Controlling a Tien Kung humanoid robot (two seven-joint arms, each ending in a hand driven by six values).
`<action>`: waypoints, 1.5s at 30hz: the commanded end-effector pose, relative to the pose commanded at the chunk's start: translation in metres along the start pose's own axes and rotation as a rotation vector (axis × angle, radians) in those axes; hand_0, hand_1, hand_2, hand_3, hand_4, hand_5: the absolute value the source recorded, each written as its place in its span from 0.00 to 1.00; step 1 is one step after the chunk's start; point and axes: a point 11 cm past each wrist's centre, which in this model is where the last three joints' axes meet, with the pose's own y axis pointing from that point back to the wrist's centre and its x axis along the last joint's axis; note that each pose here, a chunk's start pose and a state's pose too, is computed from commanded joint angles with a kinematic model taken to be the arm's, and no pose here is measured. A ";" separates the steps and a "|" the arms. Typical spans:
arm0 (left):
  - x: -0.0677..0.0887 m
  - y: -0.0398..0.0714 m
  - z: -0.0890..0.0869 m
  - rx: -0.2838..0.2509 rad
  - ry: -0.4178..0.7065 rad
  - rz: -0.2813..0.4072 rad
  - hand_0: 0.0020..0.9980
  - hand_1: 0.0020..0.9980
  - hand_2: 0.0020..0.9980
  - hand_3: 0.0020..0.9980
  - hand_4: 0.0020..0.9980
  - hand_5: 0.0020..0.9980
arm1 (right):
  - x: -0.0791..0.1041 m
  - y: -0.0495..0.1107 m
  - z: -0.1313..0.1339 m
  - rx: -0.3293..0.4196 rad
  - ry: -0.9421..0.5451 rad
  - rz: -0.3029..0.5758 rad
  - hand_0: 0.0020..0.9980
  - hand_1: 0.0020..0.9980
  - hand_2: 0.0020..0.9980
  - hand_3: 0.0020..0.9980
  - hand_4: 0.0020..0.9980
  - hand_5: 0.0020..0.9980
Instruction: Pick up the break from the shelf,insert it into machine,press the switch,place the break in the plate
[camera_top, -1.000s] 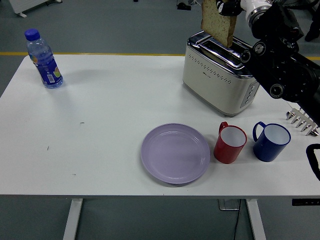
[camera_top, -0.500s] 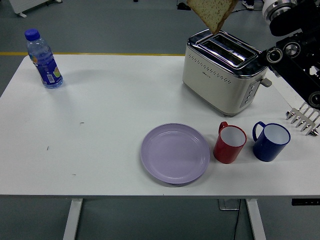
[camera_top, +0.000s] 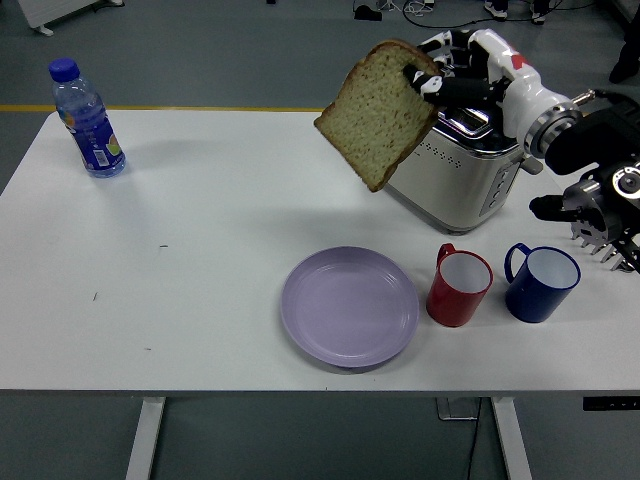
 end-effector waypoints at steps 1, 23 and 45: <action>-0.001 0.000 0.000 -0.001 -0.002 -0.001 0.67 0.63 0.68 0.63 0.46 0.92 | -0.006 0.002 0.008 -0.022 -0.014 -0.023 0.13 0.21 0.33 0.44 0.56 0.00; -0.005 0.001 0.001 -0.002 0.000 -0.010 0.67 0.63 0.68 0.62 0.45 0.92 | -0.078 0.016 0.105 -0.190 -0.122 -0.163 0.12 0.21 0.33 0.44 0.54 0.00; -0.006 0.001 0.003 -0.005 0.005 -0.012 0.67 0.63 0.68 0.62 0.44 0.92 | -0.087 0.016 0.109 -0.053 0.021 -0.138 0.11 0.21 0.33 0.45 0.50 0.00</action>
